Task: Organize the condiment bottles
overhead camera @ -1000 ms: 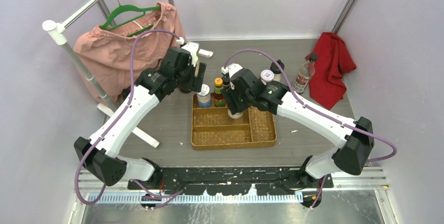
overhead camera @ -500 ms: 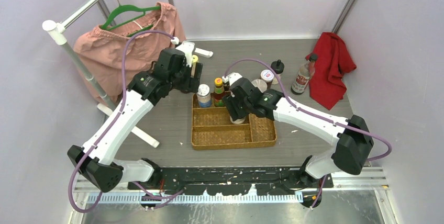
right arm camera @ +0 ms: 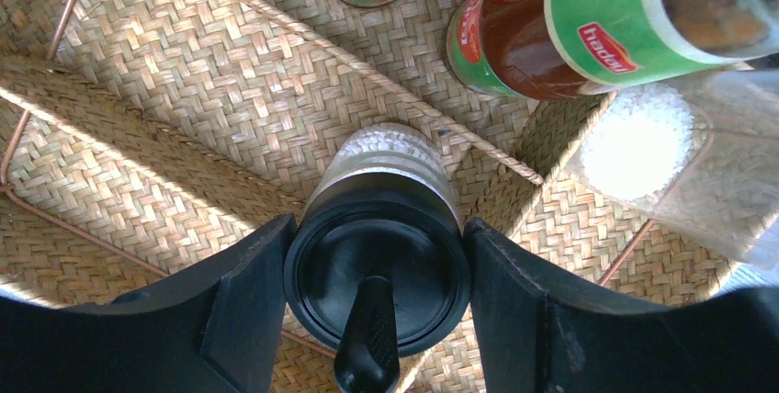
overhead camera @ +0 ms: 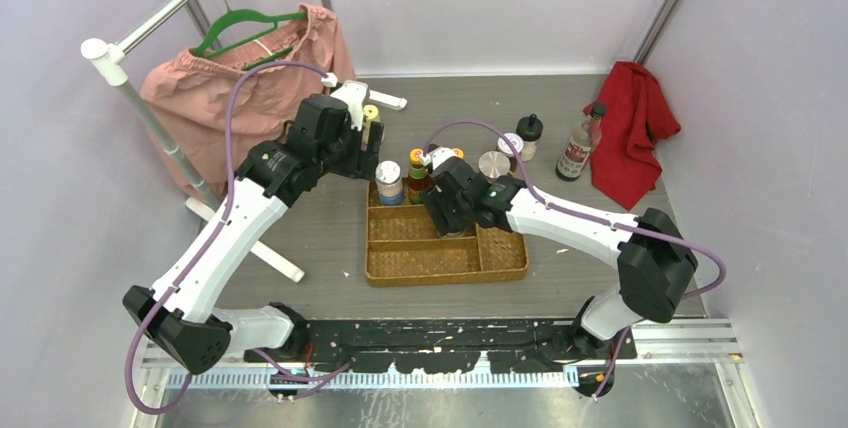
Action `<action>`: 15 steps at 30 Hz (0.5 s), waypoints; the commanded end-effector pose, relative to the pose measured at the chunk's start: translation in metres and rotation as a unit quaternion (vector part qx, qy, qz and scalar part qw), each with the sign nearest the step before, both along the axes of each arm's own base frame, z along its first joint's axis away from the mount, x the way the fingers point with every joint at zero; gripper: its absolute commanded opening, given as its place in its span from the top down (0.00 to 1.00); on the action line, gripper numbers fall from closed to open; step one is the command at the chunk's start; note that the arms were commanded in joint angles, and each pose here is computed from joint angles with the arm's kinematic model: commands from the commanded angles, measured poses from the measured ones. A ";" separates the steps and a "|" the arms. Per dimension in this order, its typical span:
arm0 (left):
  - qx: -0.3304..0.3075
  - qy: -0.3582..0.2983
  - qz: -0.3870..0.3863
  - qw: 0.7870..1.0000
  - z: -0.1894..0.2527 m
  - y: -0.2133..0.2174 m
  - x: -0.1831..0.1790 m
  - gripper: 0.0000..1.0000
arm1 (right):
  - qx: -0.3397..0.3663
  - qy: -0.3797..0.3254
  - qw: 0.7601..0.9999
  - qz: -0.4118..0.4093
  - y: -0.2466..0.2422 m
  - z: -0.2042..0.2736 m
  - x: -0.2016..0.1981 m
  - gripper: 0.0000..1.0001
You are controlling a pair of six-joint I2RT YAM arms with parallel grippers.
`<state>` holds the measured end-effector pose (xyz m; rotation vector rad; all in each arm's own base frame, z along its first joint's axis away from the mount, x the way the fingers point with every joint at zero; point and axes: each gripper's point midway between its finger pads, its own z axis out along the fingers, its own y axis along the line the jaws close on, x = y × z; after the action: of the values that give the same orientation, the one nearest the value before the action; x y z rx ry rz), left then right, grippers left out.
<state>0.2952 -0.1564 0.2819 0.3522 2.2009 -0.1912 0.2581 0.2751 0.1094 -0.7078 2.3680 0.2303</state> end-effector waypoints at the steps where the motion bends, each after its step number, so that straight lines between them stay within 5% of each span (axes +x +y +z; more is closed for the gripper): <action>1: -0.007 -0.011 -0.001 1.000 0.007 0.000 -0.002 0.21 | 0.023 -0.038 0.999 -0.014 0.007 0.017 0.013 0.43; 9: -0.009 -0.010 -0.003 1.000 0.007 -0.002 -0.001 0.21 | 0.022 -0.045 0.999 -0.020 -0.001 0.027 0.010 0.12; 15: -0.010 -0.009 -0.004 1.000 0.006 -0.002 -0.001 0.21 | 0.044 -0.051 0.998 -0.016 -0.002 0.047 0.004 0.05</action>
<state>0.2951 -0.1564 0.2818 0.3521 2.2014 -0.1917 0.2616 0.2702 0.1213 -0.6745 2.3348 0.2144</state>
